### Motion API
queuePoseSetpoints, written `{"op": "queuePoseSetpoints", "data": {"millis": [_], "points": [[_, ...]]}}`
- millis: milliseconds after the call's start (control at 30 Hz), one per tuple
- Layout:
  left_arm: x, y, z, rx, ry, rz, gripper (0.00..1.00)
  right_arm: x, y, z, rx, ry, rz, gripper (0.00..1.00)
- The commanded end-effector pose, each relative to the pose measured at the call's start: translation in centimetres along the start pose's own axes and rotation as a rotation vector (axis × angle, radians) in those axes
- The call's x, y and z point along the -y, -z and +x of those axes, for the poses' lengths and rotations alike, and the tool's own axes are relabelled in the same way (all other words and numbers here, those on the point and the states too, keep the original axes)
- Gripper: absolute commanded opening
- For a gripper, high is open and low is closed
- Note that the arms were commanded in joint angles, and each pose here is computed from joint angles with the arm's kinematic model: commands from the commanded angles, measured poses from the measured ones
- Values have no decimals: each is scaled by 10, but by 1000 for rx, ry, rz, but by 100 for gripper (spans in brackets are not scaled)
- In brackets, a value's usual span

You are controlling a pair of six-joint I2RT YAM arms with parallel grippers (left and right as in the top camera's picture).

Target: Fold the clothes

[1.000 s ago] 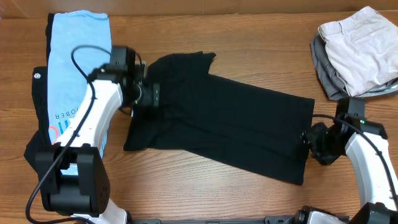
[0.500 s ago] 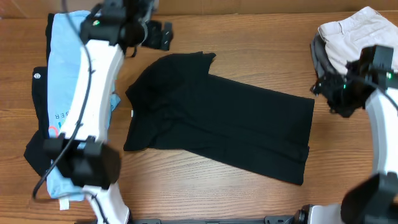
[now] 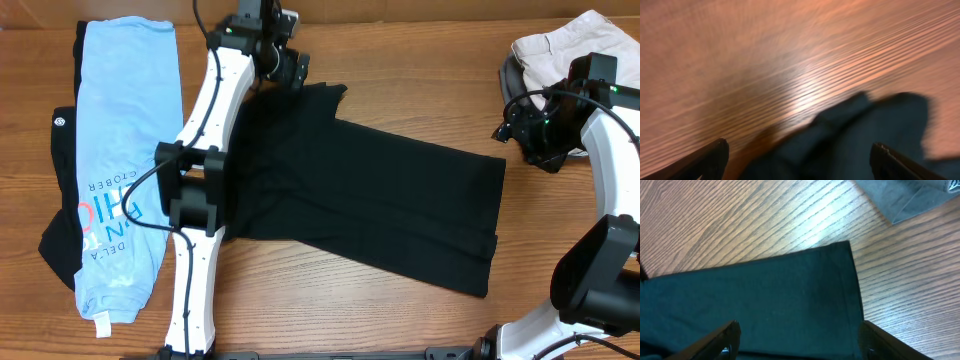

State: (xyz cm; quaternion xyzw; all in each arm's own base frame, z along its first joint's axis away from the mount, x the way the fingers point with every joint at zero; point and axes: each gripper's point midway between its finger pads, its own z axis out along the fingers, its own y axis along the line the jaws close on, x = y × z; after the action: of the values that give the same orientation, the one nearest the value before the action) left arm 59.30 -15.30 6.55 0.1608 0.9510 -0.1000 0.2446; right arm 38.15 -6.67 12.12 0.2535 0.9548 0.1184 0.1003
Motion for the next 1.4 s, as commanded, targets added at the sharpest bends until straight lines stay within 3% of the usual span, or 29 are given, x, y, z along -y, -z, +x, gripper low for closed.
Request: {"op": "queuePoseSetpoints", "data": {"millis": [0,133,333,367,500,533,767,800,867,900,933,1033,1167,1367], "points": [[-7,-22,4,-16,-41,-81,93,-5,8,-9,38,31,-1,78],[-5,-39,9,-18,-50,-84,92,-5,8,-10,39,31,-1,77],[3,-51,14,-29,-66,-83,75,-2,8,-11,43,30,16,76],[4,-53,15,-35,-67,-83,69,-2,8,-11,44,30,16,75],[6,-57,21,-50,-68,-81,16,-2,8,-11,44,30,17,74],[6,-57,21,-51,-68,-82,13,-2,8,-11,44,30,17,74],[-5,-56,22,-56,-55,-134,10,-2,8,-10,42,30,17,74],[-6,-56,21,-53,-55,-135,17,-2,8,-10,42,30,17,74],[-6,-55,21,-52,-54,-135,38,-2,8,-10,41,30,17,75],[-7,-55,21,-55,-52,-135,55,-2,8,-10,41,30,17,75],[-7,-55,23,-60,-52,-134,63,-2,8,-10,40,29,17,75],[-8,-59,28,-76,-50,-133,75,-4,6,-8,36,36,17,78],[-7,-66,34,-93,-48,-122,74,-11,3,-7,37,57,18,79],[6,-67,46,-136,-47,-65,38,-13,1,-7,45,78,48,79]]}}
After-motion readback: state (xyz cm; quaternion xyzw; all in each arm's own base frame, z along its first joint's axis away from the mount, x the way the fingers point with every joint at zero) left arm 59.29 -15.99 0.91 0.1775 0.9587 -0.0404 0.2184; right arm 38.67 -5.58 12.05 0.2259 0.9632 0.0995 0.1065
